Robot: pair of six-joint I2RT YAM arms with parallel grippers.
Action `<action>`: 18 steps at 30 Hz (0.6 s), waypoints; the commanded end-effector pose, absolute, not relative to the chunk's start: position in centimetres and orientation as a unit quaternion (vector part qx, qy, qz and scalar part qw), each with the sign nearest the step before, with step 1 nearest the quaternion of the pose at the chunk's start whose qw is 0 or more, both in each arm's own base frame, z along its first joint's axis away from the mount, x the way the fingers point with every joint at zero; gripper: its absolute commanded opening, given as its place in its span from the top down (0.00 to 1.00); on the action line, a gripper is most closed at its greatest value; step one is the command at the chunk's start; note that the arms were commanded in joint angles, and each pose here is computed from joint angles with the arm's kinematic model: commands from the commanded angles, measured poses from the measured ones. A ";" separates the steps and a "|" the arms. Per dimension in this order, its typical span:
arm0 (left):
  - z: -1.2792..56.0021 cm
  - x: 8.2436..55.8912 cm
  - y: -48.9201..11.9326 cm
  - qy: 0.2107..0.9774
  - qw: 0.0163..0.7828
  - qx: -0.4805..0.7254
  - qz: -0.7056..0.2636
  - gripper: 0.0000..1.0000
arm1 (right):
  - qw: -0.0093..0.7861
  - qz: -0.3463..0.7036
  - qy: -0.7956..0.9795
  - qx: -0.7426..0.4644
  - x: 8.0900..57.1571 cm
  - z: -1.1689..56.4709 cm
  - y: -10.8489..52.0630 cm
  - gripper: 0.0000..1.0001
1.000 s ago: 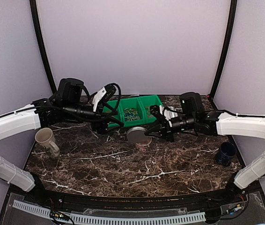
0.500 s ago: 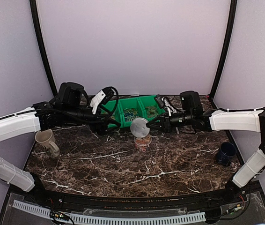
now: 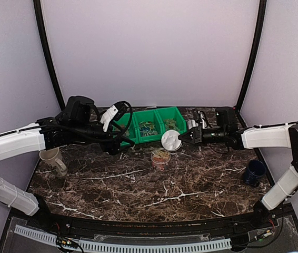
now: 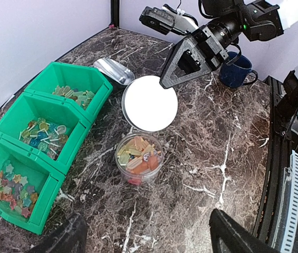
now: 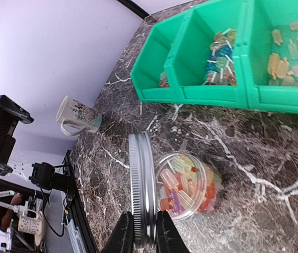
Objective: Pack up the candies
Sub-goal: Pass from the left arm to the right
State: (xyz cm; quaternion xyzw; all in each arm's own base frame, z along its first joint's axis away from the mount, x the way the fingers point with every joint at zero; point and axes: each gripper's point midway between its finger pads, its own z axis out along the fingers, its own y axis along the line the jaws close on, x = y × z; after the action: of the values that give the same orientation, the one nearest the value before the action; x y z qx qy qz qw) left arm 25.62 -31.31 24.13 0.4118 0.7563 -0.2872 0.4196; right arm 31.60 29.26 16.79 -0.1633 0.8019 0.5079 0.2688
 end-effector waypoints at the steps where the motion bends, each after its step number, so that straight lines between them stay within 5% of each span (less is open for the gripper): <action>1: 24.7 25.5 -31.0 0.750 0.433 0.406 -0.292 0.17 | 0.292 0.511 0.800 -0.116 32.3 17.5 26.9 0.85; 10: 23.5 26.0 -31.1 0.759 0.430 0.397 -0.287 0.02 | 0.279 0.474 0.833 -0.055 33.2 13.7 23.1 0.85; 18: 22.0 26.8 -31.5 0.781 0.411 0.364 -0.297 0.01 | 0.245 0.452 0.858 -0.024 33.6 9.8 21.9 0.84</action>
State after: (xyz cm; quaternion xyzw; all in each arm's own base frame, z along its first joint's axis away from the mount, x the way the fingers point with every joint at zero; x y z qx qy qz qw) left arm 26.11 -31.28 22.80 0.3894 0.7679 -0.2888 0.4187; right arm 33.53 22.60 12.04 -0.0405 0.8440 0.4658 0.2627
